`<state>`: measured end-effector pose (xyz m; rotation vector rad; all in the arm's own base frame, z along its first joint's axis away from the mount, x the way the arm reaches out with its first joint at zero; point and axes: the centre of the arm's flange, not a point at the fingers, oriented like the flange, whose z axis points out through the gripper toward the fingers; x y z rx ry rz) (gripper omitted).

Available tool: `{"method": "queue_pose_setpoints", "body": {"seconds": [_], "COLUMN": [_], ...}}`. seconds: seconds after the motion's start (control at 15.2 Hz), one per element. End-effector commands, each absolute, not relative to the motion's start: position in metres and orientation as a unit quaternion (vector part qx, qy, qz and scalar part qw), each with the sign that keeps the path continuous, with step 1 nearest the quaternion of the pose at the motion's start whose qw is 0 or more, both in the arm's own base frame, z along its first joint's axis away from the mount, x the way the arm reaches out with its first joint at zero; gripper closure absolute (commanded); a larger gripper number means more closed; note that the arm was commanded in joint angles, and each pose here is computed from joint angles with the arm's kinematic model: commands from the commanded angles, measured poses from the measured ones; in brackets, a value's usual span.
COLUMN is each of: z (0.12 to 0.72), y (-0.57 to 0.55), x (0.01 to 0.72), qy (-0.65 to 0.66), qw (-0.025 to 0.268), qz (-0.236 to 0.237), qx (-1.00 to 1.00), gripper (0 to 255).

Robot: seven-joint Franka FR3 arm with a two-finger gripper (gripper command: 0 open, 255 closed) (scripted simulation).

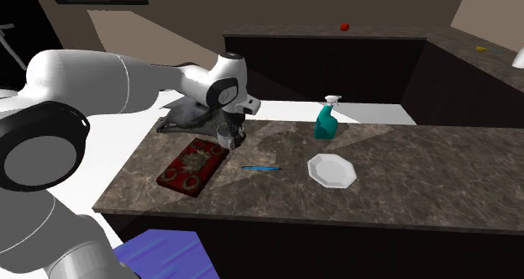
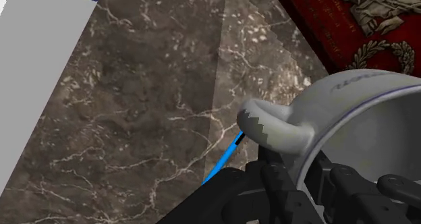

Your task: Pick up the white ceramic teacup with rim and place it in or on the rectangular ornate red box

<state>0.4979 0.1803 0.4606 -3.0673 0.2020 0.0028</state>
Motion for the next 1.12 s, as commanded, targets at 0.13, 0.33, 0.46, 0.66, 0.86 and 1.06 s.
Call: {"method": "queue_pose_setpoints", "body": {"seconds": [0.13,0.33,0.46,0.66,0.86,1.06], "z": [0.465,0.467,0.468,0.47,0.459,0.444], "y": [0.208,0.232,0.248,0.273,0.278,0.278], "x": [0.456,0.425,0.404,0.372,0.365,0.365], "qy": [0.066,0.066,0.066,0.066,0.066,0.066], "qw": [0.034,0.034,0.034,0.034,0.034,0.034], "qz": [0.001,0.001,0.001,0.001,0.001,0.001], "qx": [-0.997,-0.997,-0.997,-0.997,-0.997,-0.997], "gripper": [255,255,255,255,255,255]}}
